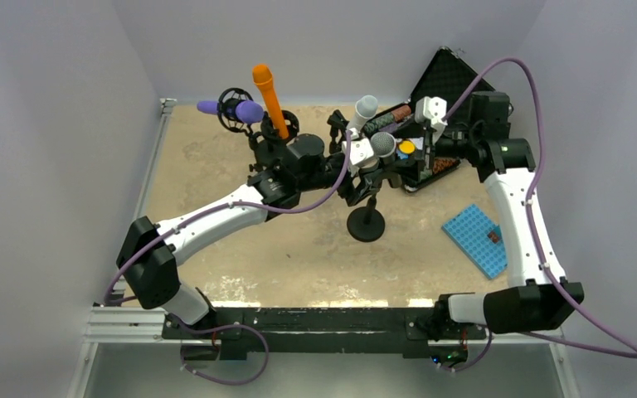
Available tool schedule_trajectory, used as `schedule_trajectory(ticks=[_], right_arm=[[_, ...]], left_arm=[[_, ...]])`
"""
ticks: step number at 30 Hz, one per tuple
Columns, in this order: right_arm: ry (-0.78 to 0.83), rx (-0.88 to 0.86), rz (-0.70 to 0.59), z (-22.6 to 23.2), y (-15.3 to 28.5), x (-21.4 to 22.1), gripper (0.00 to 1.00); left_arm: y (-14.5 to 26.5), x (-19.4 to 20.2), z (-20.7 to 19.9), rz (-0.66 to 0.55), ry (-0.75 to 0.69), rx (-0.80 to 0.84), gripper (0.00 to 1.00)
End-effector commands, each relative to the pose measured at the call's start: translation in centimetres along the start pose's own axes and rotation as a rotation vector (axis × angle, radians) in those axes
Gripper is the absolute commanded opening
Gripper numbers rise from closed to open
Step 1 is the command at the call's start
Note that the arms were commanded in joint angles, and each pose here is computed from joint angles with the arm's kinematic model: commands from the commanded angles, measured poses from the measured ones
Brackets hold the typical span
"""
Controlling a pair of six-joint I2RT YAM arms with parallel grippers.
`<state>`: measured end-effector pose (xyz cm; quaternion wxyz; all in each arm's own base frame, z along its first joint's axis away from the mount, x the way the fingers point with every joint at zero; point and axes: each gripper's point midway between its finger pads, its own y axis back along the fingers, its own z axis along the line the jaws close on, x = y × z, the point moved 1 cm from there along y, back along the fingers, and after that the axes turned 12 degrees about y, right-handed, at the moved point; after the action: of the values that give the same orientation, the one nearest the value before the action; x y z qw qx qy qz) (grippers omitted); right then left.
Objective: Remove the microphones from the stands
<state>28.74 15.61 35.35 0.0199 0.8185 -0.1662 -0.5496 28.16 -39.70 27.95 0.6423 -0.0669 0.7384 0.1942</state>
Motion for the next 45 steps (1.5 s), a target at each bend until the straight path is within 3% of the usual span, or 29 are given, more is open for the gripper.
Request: schedule_trajectory(ticks=[1,13,15,16,17,23,34,36,38,39,45], right_arm=[[0.061,-0.026,-0.067,-0.4,-0.8,-2.8,0.74],[0.014,-0.058,-0.043,0.1,-2.0,-0.8,0.45],[0.002,-0.06,-0.04,0.0,-2.1,-0.6,0.27],[-0.006,-0.059,-0.035,0.0,-2.0,-0.6,0.04],[-0.011,-0.059,-0.033,0.0,-2.0,-0.6,0.0],[0.022,0.007,-0.048,-0.4,-1.5,-1.9,0.0],[0.003,0.021,-0.024,0.4,-1.3,-1.3,0.0],[-0.001,0.024,-0.02,0.4,-1.3,-1.2,0.0],[-0.001,0.027,-0.015,0.4,-1.3,-1.1,0.0],[-0.002,0.03,-0.012,0.4,-1.3,-1.0,0.0],[-0.007,0.04,-0.005,0.2,-1.3,-0.9,0.0]], left_arm=[[0.1,-3.1,-0.1,-0.087,-0.017,-0.007,0.79],[0.8,-2.9,0.2,-0.09,0.001,-0.017,0.74],[0.8,-2.8,0.2,-0.089,0.001,-0.015,0.74],[0.8,-2.7,0.2,-0.089,0.002,-0.014,0.74],[0.8,-2.6,0.1,-0.087,0.003,-0.011,0.74],[0.6,-2.6,-0.2,-0.086,0.002,0.02,0.72],[0.1,-2.5,-0.7,-0.065,0.012,0.082,0.43],[0.1,-2.5,-1.2,-0.059,0.004,0.114,0.34],[0.2,-2.5,-1.6,-0.054,0.003,0.141,0.08],[0.2,-2.5,-1.6,-0.057,0.001,0.142,0.0],[0.4,-2.0,-1.6,-0.043,0.018,0.158,0.0]])
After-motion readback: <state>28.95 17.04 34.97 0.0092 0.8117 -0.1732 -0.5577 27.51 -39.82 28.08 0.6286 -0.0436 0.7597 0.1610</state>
